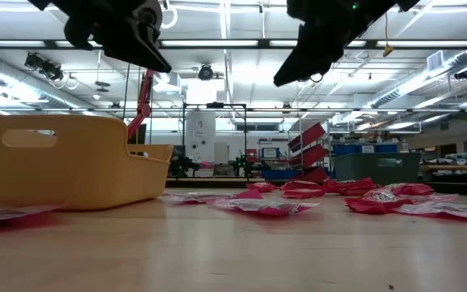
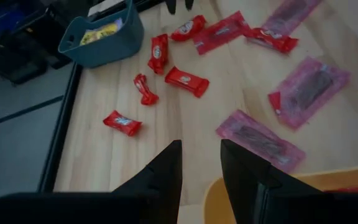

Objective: Sort candy
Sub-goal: Put the red candy pack into the yellow bin

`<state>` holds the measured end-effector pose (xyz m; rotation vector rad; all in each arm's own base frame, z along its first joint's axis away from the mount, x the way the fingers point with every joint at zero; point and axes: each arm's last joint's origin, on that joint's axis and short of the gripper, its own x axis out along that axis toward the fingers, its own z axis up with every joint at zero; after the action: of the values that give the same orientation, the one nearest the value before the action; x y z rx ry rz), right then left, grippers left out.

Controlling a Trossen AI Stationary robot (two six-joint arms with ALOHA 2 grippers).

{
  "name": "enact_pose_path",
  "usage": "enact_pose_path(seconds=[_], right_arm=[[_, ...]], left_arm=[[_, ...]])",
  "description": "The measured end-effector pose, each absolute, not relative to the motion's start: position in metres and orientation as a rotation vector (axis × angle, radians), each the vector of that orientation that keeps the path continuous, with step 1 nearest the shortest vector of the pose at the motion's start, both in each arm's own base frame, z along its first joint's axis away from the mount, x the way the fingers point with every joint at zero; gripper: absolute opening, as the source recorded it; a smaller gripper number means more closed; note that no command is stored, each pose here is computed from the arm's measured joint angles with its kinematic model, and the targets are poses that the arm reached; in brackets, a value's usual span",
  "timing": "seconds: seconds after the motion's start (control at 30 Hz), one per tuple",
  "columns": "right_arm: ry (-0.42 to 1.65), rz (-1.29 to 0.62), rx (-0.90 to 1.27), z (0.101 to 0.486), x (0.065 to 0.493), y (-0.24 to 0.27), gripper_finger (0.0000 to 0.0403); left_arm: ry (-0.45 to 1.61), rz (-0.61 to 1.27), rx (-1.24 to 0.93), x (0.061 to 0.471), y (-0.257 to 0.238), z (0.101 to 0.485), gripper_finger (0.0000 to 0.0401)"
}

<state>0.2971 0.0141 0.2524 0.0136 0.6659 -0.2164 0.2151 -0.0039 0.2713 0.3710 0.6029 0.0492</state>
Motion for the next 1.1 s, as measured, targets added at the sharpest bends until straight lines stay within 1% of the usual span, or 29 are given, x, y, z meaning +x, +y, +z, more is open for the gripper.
enact_pose_path(seconds=[0.17, 0.4, 0.63, 0.83, 1.1], right_arm=[[0.737, -0.213, 0.044, 0.229, 0.310, 0.018, 0.0062], [0.780, -0.192, 0.122, 0.204, 0.323, 0.031, 0.0062], [0.793, -0.150, 0.166, 0.188, 0.330, 0.047, 0.0070], [0.795, -0.120, 0.153, 0.173, 0.337, 0.060, 0.0097], [0.811, -0.102, 0.137, 0.149, 0.345, 0.071, 0.0127]], left_arm=[[0.517, 0.055, 0.356, 0.204, -0.004, 0.273, 0.0113], [0.309, 0.014, 0.331, 0.189, -0.006, 0.265, 0.0113], [0.177, 0.027, 0.441, 0.186, -0.005, 0.261, 0.0112], [0.173, 0.079, 0.449, 0.186, -0.003, 0.255, 0.0113], [0.226, 0.092, 0.372, 0.184, -0.002, 0.239, 0.0113]])
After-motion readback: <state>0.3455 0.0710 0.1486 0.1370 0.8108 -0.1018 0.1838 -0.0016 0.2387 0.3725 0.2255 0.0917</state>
